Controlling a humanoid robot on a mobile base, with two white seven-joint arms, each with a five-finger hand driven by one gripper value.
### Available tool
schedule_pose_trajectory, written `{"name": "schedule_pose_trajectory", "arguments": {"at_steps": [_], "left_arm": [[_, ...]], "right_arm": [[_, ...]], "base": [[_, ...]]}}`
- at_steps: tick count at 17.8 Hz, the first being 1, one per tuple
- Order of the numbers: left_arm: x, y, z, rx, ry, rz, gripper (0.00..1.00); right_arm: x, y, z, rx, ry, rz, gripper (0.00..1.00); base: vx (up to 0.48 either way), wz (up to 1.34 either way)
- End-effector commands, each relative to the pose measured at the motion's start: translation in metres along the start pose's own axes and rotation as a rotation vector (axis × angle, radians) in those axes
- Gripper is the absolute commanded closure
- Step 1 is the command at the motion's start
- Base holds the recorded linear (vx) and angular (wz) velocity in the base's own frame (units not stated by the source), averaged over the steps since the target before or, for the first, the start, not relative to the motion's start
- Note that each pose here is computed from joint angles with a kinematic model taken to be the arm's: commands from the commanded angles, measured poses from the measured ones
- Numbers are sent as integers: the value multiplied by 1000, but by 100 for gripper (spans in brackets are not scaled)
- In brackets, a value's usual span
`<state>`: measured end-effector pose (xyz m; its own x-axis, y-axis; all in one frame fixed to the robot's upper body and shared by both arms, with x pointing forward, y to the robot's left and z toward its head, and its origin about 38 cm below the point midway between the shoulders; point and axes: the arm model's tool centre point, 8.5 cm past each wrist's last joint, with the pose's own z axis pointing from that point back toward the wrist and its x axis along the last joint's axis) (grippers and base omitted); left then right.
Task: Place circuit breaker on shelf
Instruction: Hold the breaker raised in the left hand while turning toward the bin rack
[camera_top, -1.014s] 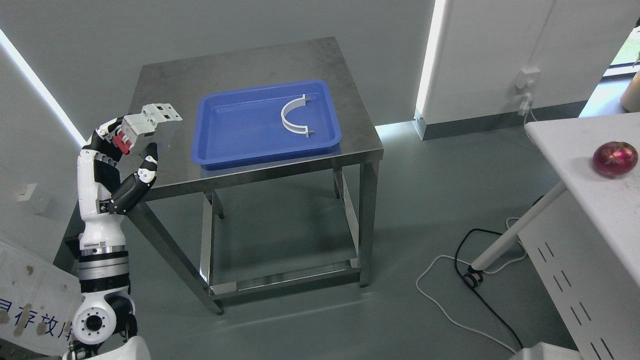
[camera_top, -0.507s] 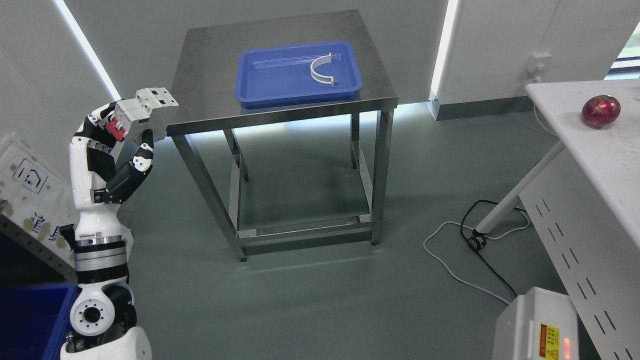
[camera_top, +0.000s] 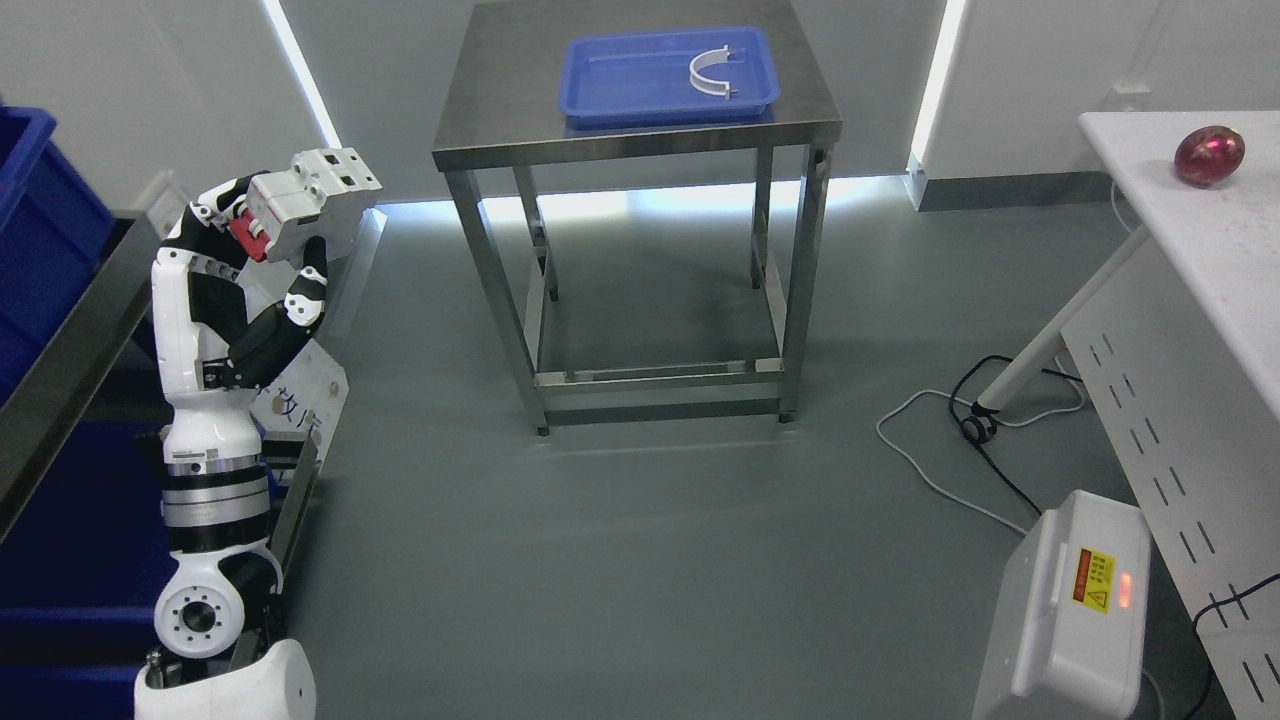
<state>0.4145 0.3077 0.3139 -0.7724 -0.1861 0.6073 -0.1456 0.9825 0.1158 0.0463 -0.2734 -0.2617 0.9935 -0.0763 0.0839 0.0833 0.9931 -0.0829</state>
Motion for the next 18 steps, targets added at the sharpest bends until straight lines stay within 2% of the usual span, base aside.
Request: {"name": "schedule_pose_trajectory", "arguments": {"at_steps": [1, 6, 10, 13, 18], "left_arm": [[12, -18, -14, -57, -49, 35, 92], [23, -18, -36, -50, -81, 42, 92], [65, -39, -106, -93, -154, 89, 92], [61, -43, -129, -106, 25, 105, 92], [51, -41, -131, -102, 134, 71, 91]], "right_arm": [[-5, -12, 0, -19, -19, 1, 0], [-5, -12, 0, -19, -19, 1, 0], [-5, -12, 0, -19, -19, 3, 0], [-5, -12, 0, -19, -19, 3, 0], [-5, -12, 0, -19, -19, 3, 0]], "base": [[-426, 323], [-416, 518], [-346, 811], [-293, 1143], [-135, 1346]]}}
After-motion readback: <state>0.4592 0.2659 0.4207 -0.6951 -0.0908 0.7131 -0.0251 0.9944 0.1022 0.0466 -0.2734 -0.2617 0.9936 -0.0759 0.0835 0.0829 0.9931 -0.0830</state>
